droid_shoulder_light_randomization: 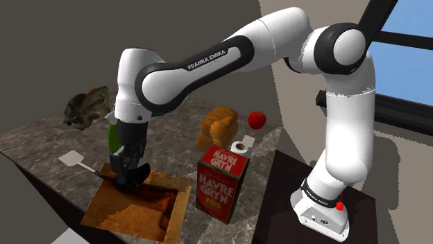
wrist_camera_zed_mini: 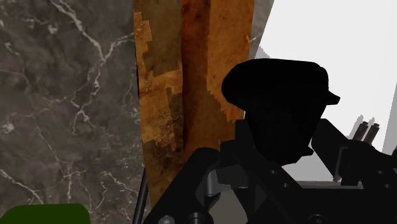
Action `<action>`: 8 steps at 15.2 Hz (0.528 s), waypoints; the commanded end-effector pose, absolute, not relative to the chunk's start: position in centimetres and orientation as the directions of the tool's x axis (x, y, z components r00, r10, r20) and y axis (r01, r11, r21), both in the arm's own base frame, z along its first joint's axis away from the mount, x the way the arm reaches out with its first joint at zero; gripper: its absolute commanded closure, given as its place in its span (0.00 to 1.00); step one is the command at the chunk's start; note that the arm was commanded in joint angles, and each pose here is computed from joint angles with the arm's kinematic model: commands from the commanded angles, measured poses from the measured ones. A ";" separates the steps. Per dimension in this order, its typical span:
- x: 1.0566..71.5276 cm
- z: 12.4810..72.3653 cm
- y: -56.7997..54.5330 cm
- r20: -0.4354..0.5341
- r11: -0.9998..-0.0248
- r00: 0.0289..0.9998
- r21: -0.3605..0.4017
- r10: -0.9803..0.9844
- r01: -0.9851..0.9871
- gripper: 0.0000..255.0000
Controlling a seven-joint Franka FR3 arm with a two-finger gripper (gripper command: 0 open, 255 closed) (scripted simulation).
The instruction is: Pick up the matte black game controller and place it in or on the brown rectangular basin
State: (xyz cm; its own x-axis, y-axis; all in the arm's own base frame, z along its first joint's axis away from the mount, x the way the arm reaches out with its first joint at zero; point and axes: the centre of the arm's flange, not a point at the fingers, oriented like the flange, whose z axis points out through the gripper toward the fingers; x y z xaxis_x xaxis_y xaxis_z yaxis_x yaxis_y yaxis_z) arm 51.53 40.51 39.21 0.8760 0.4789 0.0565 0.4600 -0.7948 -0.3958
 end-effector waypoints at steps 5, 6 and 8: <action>51.6 35.7 40.6 0.057 -0.795 0.876 -0.396 0.479 0.460 1.00; 51.6 35.7 40.6 0.057 -0.795 0.876 -0.396 0.479 0.460 1.00; 51.6 35.7 40.6 0.057 -0.795 0.876 -0.396 0.479 0.460 1.00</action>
State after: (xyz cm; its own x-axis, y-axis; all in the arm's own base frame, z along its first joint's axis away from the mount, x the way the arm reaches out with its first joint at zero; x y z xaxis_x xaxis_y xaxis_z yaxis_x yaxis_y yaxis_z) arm 51.56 40.63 35.74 0.8761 0.4788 0.0567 0.4601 -0.7948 -0.3957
